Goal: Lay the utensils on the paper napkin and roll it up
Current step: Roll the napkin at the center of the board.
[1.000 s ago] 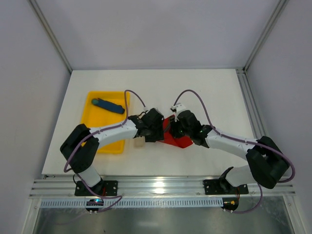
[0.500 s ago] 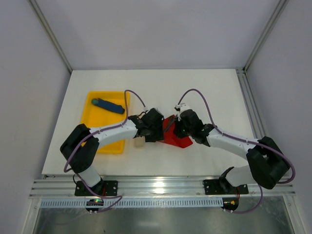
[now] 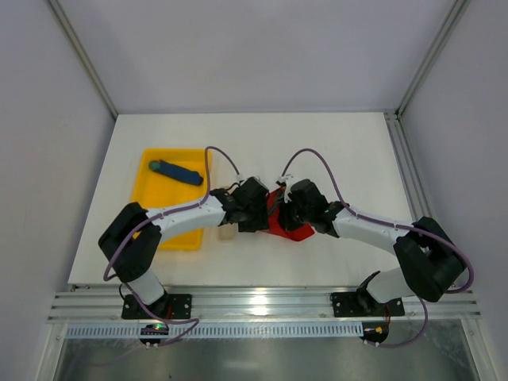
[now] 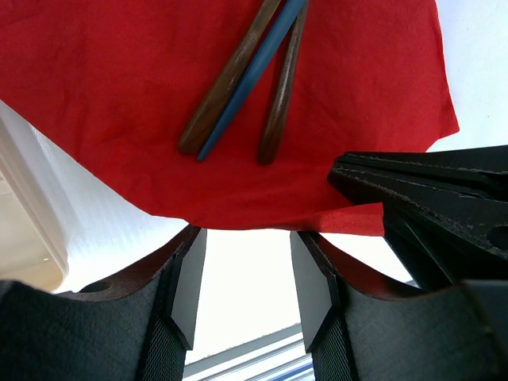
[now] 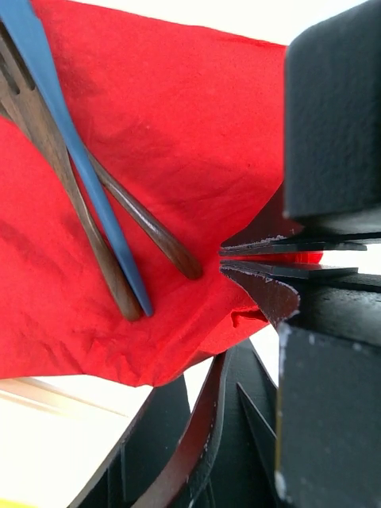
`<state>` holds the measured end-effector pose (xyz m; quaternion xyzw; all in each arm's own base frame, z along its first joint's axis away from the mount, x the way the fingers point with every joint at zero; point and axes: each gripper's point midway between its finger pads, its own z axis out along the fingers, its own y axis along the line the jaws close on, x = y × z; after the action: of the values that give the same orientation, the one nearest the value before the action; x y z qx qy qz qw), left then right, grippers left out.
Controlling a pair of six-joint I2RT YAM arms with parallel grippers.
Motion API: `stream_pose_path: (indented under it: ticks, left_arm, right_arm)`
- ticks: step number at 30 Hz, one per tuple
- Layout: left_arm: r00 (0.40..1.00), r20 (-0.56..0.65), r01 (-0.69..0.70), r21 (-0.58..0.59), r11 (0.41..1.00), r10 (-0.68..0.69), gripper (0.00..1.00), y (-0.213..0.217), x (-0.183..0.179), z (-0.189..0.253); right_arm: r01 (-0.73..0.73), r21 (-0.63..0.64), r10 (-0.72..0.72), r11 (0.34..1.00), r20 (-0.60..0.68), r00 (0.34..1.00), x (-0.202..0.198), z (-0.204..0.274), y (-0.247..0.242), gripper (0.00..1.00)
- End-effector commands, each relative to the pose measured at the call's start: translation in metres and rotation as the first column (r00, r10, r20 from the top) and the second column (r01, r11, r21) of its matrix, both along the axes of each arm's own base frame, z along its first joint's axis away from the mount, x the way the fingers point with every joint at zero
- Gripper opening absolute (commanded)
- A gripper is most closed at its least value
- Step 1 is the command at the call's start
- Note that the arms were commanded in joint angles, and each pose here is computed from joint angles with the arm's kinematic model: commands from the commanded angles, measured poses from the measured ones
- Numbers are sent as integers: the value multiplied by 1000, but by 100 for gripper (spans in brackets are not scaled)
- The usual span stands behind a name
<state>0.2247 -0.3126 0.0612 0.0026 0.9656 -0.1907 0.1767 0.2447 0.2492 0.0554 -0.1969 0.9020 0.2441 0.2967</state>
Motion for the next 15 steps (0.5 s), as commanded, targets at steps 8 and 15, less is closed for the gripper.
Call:
stream_pose_path:
  ticks: [8,15]
  left_arm:
    - [999,44,-7,-22,1000,8,51,-8,10,16]
    - [999,40,-8,-14,1000,8,51,-9,12,12]
  right_arm:
    - [-37,57,38,998,-10,999,0,6,11,10]
    - [-34,74,37,997,-37,999,-9,-4,9,10]
